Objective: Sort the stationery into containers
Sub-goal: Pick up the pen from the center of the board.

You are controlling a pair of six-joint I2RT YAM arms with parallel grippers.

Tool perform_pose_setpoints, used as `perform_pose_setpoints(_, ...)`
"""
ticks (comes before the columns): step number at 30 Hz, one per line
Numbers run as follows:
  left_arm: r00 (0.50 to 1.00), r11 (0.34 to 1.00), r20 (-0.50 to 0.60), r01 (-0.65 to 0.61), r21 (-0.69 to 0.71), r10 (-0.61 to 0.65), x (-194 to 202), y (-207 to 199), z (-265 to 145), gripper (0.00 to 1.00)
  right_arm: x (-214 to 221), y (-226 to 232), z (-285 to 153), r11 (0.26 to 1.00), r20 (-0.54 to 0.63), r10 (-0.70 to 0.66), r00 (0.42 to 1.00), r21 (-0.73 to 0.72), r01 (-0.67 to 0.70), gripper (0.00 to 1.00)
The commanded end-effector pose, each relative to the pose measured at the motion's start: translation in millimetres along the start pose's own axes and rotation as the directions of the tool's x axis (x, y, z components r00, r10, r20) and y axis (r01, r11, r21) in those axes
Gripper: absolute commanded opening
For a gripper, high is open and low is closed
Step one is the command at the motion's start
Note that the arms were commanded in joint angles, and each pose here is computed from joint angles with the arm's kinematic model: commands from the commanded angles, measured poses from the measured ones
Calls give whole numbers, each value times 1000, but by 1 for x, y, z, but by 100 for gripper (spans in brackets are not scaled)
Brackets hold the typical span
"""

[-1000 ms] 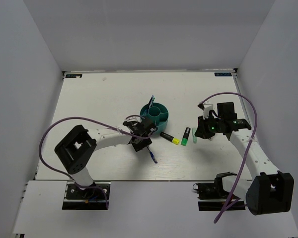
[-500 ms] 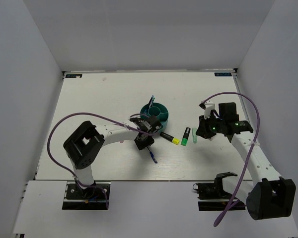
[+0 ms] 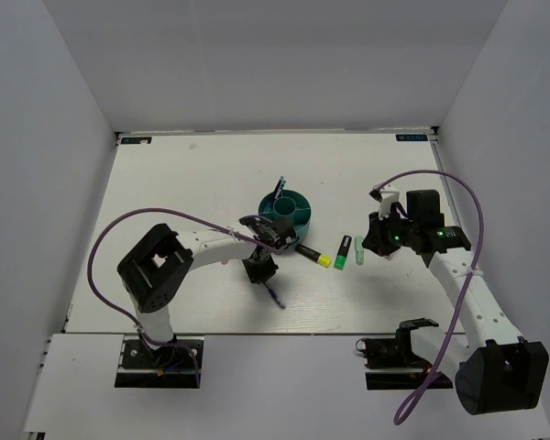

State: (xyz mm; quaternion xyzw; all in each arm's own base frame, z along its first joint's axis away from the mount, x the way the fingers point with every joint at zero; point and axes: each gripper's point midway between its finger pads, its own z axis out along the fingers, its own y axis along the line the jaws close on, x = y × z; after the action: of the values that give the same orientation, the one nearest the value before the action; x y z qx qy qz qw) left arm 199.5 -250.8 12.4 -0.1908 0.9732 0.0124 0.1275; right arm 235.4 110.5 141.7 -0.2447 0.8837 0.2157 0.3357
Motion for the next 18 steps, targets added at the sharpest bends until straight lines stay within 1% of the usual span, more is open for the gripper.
perform_pose_setpoints(1, 996, 988, -59, -68, -136, 60, 21, 40, 17, 31, -16, -2, -5, 1000, 60, -17, 998, 19, 16, 11)
perform_pose_setpoints(3, 996, 989, -59, -70, -133, 63, 22, 40, 21, 24, -16, -2, -5, 1000, 62, -15, 998, 18, 14, 11)
perform_pose_setpoints(4, 997, 989, -60, -65, -135, 57, 22, 41, 23, 16, -15, -3, -5, 1000, 57, -10, 998, 18, 9, 11)
perform_pose_setpoints(6, 996, 988, -63, -70, -141, 61, 25, 43, 26, 10, -14, -2, -4, 1000, 56, -13, 998, 16, 12, 11)
perform_pose_setpoints(7, 996, 989, -61, -70, -132, 62, 25, 42, 26, 3, -15, -2, -5, 1000, 59, -15, 998, 17, 14, 11)
perform_pose_setpoints(8, 996, 991, -59, -71, -114, 65, 25, 41, 24, 1, -16, -2, -5, 1000, 62, -14, 998, 15, 13, 11)
perform_pose_setpoints(10, 995, 991, -40, -97, -92, 93, 23, 38, 19, 1, -15, -1, -4, 1000, 61, -18, 998, 14, 17, 11)
perform_pose_setpoints(11, 994, 994, -13, -106, -40, 106, 17, 28, 6, 1, -14, -2, -4, 1000, 56, -12, 998, 16, 11, 11)
perform_pose_setpoints(12, 990, 990, 27, -138, -36, 139, 12, 28, 1, 1, -14, -2, -3, 1000, 57, -12, 998, 14, 11, 13)
perform_pose_setpoints(14, 983, 988, 118, -149, 43, 143, -7, 8, -29, 1, -15, -2, -3, 1000, 55, -13, 998, 10, 13, 19)
perform_pose_setpoints(15, 968, 979, 165, -199, 34, 191, -16, 10, -37, 1, -13, -1, -2, 1000, 52, -9, 999, 5, 8, 27)
perform_pose_setpoints(16, 961, 976, 213, -200, 84, 178, -28, -4, -59, 1, -14, -1, -2, 1000, 54, -9, 999, 4, 9, 31)
perform_pose_setpoints(17, 948, 975, 265, -206, 80, 178, -39, -5, -67, 1, -14, -1, -2, 1000, 52, -11, 999, 1, 11, 34)
perform_pose_setpoints(18, 920, 965, 328, -251, 73, 215, -52, -5, -81, 1, -12, -1, -1, 1000, 47, -11, 999, -2, 11, 34)
